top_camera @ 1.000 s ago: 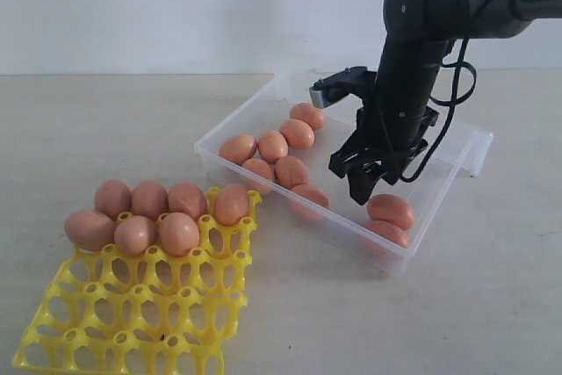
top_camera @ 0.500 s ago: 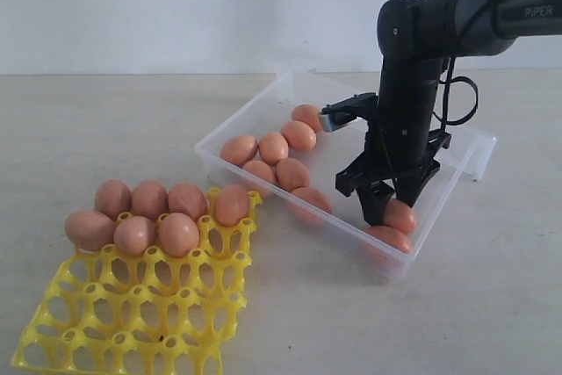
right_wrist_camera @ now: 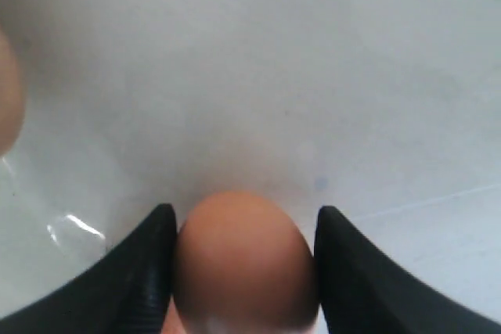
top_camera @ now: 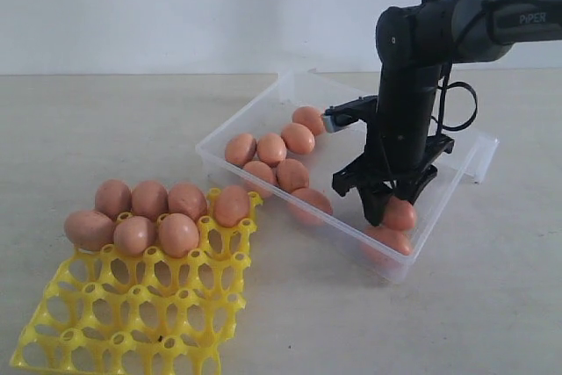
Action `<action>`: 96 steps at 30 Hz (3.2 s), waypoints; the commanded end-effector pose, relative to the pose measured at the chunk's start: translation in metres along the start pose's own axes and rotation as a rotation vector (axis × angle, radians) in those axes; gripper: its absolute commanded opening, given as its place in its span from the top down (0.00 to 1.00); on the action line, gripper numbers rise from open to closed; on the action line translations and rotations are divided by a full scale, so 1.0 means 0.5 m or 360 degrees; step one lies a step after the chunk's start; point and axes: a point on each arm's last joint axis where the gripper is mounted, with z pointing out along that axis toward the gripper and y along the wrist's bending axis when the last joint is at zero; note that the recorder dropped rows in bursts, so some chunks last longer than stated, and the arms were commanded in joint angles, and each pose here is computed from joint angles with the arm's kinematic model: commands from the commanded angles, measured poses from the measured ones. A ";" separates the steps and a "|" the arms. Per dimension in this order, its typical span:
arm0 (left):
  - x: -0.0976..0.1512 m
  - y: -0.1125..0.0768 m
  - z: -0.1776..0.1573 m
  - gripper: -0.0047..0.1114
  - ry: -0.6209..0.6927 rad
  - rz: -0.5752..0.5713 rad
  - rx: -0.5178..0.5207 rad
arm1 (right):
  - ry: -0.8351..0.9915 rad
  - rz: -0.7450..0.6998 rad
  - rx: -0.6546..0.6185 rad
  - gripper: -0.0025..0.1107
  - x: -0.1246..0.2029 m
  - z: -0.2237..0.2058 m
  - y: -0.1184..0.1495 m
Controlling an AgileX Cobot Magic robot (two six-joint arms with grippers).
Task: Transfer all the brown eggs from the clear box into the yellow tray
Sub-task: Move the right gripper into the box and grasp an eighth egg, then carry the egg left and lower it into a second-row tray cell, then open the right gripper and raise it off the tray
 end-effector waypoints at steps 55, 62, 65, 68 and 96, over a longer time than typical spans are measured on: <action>0.000 0.000 0.000 1.00 -0.0011 0.0010 0.0005 | -0.1598 -0.0273 -0.0382 0.98 0.092 0.014 0.348; 0.000 0.000 0.000 1.00 -0.0011 0.0010 0.0005 | -0.1602 -0.0240 -0.0422 0.98 0.086 0.032 0.350; 0.000 0.000 0.000 1.00 -0.0011 0.0010 0.0005 | -0.1609 -0.0241 -0.0426 0.98 0.086 0.031 0.350; 0.000 0.000 0.000 1.00 -0.0011 0.0010 0.0005 | -0.1602 -0.0240 -0.0422 0.98 0.086 0.032 0.350; 0.000 0.000 0.000 1.00 -0.0011 0.0010 0.0005 | -0.1837 -0.0158 -0.0567 0.43 0.106 -0.085 0.356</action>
